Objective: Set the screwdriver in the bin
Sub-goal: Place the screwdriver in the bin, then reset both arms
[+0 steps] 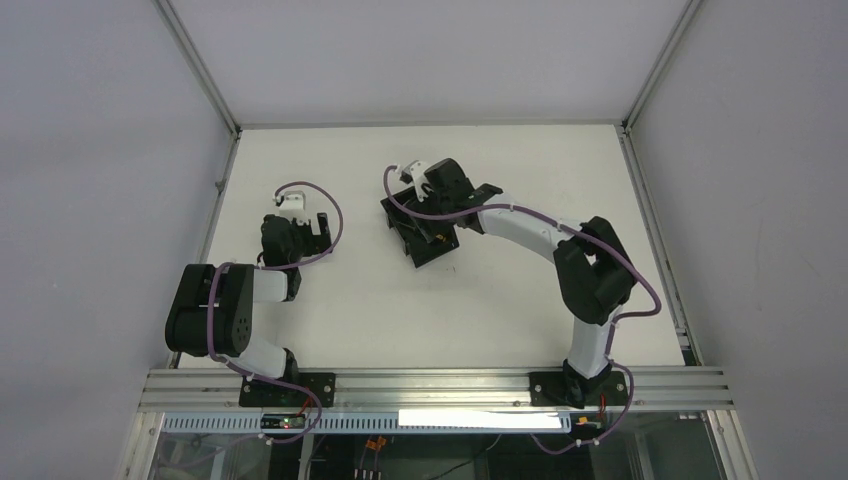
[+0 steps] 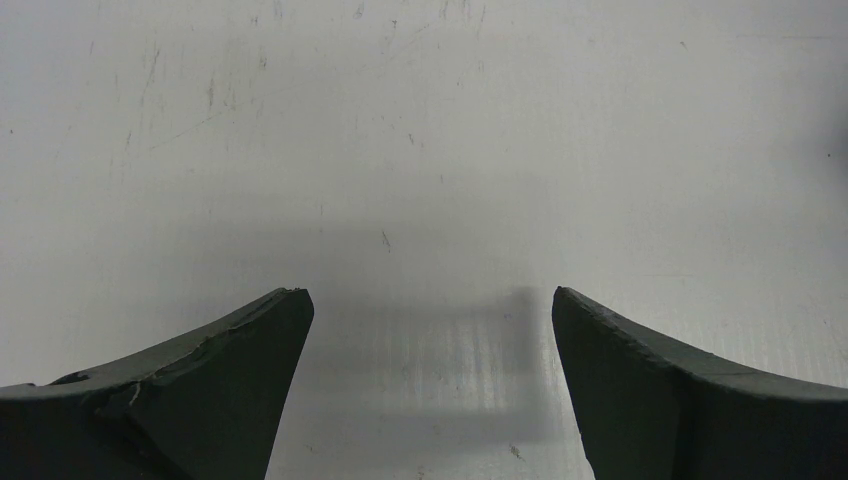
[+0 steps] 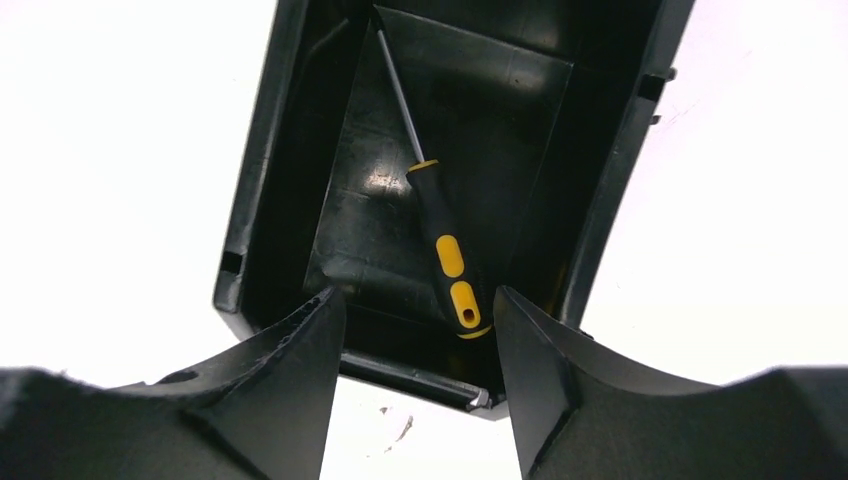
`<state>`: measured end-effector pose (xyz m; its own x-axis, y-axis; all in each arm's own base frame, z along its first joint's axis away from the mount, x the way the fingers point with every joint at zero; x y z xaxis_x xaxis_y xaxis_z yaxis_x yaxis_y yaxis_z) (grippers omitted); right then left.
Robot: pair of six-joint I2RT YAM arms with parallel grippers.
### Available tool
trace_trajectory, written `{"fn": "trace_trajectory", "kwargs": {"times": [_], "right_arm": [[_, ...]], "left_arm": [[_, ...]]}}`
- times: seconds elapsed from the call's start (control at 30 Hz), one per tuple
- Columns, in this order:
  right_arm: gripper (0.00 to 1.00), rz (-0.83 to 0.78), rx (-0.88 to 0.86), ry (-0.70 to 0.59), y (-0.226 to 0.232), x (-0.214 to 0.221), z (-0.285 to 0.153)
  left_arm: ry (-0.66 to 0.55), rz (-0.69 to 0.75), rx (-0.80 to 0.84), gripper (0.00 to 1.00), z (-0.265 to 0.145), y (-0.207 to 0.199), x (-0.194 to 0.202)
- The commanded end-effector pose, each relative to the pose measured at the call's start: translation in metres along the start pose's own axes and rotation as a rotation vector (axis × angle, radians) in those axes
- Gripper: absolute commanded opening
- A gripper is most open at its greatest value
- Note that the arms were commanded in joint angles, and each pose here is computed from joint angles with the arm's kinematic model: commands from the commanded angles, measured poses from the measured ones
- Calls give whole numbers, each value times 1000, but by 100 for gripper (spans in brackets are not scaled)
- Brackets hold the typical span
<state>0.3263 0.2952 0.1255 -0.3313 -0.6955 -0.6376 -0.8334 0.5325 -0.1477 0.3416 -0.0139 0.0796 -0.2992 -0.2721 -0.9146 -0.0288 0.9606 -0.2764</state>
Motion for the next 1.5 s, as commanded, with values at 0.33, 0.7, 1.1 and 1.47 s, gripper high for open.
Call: {"fn": "trace_trajectory", "kwargs": {"times": [0.33, 0.7, 1.1, 1.47], "right_arm": [[63, -18, 141, -274, -29, -102, -122], [99, 10, 302, -390, -51, -136, -180], [99, 121, 473, -385, -87, -126, -203], [99, 311, 567, -350, -155, -63, -231]], "left_arm": [[-51, 0, 2, 99, 0, -4, -12], [-51, 0, 2, 99, 0, -4, -12], [-51, 0, 1, 99, 0, -4, -12], [-52, 0, 3, 99, 0, -4, -12]]}}
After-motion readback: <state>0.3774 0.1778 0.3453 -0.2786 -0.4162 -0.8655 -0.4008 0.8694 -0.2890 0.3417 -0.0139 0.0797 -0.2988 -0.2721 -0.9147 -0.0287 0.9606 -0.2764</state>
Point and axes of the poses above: each gripper's point midway between its finger pads, its own z axis out along the fingers, its own y axis along the line the jaws close on, x = y × z, the point moved 5 cm from there along -z, back along the fingers, and after that the axes turned 13 degrees about -z, right-handed, at the moved point
